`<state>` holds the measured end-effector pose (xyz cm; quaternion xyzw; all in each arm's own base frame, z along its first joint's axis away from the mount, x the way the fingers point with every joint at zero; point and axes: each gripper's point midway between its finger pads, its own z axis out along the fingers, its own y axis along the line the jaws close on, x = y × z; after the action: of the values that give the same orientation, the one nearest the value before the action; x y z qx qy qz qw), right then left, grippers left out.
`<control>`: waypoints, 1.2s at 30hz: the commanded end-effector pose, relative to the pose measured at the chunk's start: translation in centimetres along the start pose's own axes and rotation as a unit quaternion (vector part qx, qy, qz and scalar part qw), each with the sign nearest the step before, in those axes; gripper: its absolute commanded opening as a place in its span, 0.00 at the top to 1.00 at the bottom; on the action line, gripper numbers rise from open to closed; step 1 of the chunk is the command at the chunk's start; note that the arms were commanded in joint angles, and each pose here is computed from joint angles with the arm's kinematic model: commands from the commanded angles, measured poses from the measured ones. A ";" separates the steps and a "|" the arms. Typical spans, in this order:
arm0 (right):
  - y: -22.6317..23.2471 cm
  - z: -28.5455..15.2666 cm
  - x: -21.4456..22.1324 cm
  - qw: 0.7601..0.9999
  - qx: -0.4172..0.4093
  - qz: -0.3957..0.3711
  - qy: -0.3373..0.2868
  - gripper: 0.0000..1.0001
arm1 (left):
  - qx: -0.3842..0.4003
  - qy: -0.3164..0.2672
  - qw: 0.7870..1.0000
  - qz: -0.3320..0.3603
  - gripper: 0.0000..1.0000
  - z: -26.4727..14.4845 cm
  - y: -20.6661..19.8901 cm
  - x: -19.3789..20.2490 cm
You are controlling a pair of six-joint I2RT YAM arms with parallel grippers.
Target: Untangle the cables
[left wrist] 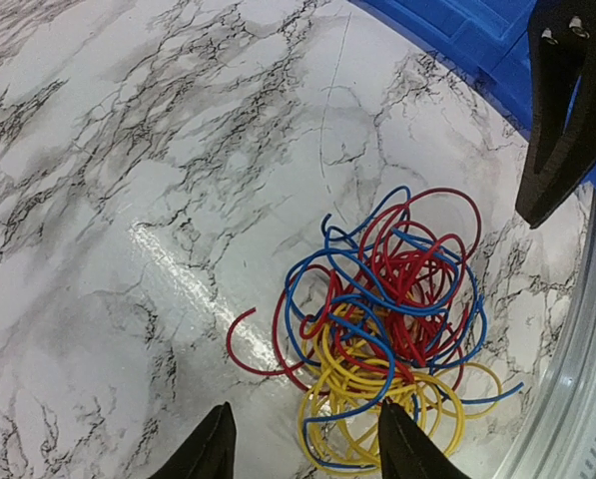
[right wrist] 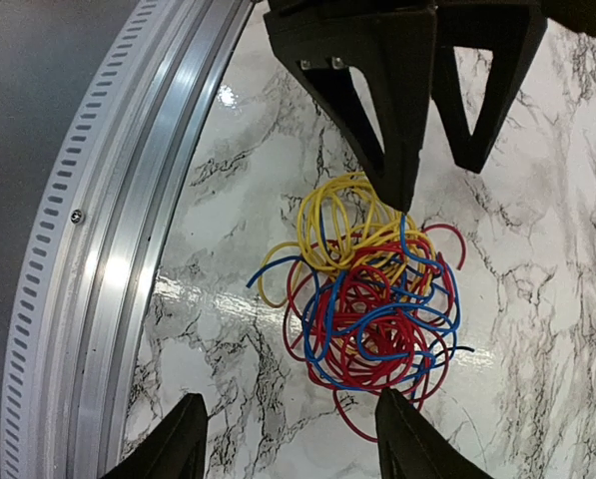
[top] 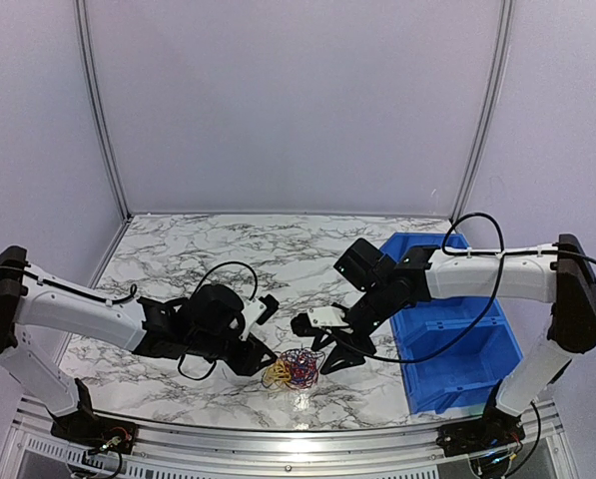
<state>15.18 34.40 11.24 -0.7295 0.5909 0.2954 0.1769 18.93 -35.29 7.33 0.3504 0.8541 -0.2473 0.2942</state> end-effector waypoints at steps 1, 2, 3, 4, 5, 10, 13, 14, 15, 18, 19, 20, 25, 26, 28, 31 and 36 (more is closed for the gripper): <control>0.1 -0.3 -1.5 1.000 -0.008 -0.007 -0.018 0.42 | 0.031 0.009 0.999 0.041 0.53 0.8 -1.3 -0.5; 0.1 -0.4 -1.5 1.000 -0.008 -0.006 -0.017 0.42 | 0.030 0.009 0.999 0.043 0.54 0.8 -1.2 -0.5; 0.2 -0.4 -1.5 1.000 -0.008 -0.007 -0.018 0.42 | 0.029 0.008 0.998 0.047 0.55 0.8 -1.2 -0.6; 0.2 -0.5 -1.5 1.000 -0.006 -0.008 -0.019 0.42 | 0.030 0.010 0.998 0.050 0.57 0.9 -1.2 -0.5; 0.2 -0.6 -1.4 1.000 -0.004 -0.008 -0.019 0.42 | 0.031 0.009 0.998 0.051 0.58 0.9 -1.3 -0.5; 0.2 -0.6 -1.4 1.000 -0.001 -0.007 -0.017 0.43 | 0.030 0.011 0.998 0.055 0.69 1.4 -1.1 -0.3; 0.1 -0.5 -1.4 1.000 -0.003 -0.007 -0.017 0.43 | 0.033 0.004 0.998 0.054 0.76 1.8 -1.3 -0.5; 0.0 -0.4 -1.4 1.000 -0.004 -0.005 -0.017 0.43 | 0.036 -0.002 0.998 0.054 0.78 1.9 -1.3 -0.6; -0.1 -0.3 -1.5 1.000 -0.004 -0.004 -0.018 0.43 | 0.037 -0.006 0.998 0.053 0.80 1.9 -1.4 -0.7; -0.6 -0.4 -1.8 1.000 0.008 -0.006 -0.022 0.43 | 0.038 -0.012 0.998 0.049 0.87 2.2 -1.4 -0.9; -1.0 -0.4 -1.8 1.000 0.018 -0.006 -0.021 0.43 | 0.038 -0.014 0.998 0.047 0.89 2.1 -1.4 -0.9; -1.5 -0.4 -1.8 0.999 0.031 -0.005 -0.020 0.42 | 0.039 -0.016 0.998 0.046 0.91 2.0 -1.4 -1.0; -4.4 0.0 -2.6 0.996 0.086 0.009 -0.031 0.41 | 0.041 -0.029 0.998 0.036 0.98 1.4 -1.4 -1.3; -4.9 0.1 -2.9 0.995 0.093 0.017 -0.036 0.41 | 0.041 -0.033 0.998 0.032 0.99 1.1 -1.4 -1.5; -5.6 0.5 -3.3 0.994 0.097 0.035 -0.046 0.39 | 0.042 -0.039 0.998 0.024 1.00 0.7 -1.3 -1.6; -6.0 1.5 -3.7 0.992 0.086 0.073 -0.058 0.37 | 0.036 -0.046 0.998 -0.001 1.00 0.4 -0.8 -1.6; -6.6 3.1 -3.0 0.986 0.088 0.124 -0.069 0.33 | 0.019 -0.079 0.995 -0.062 1.00 -0.3 0.3 -1.9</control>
<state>19.45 38.39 9.56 -0.6509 0.6649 0.2937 0.2192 19.24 -36.19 7.07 0.3431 0.8412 -0.2819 0.3084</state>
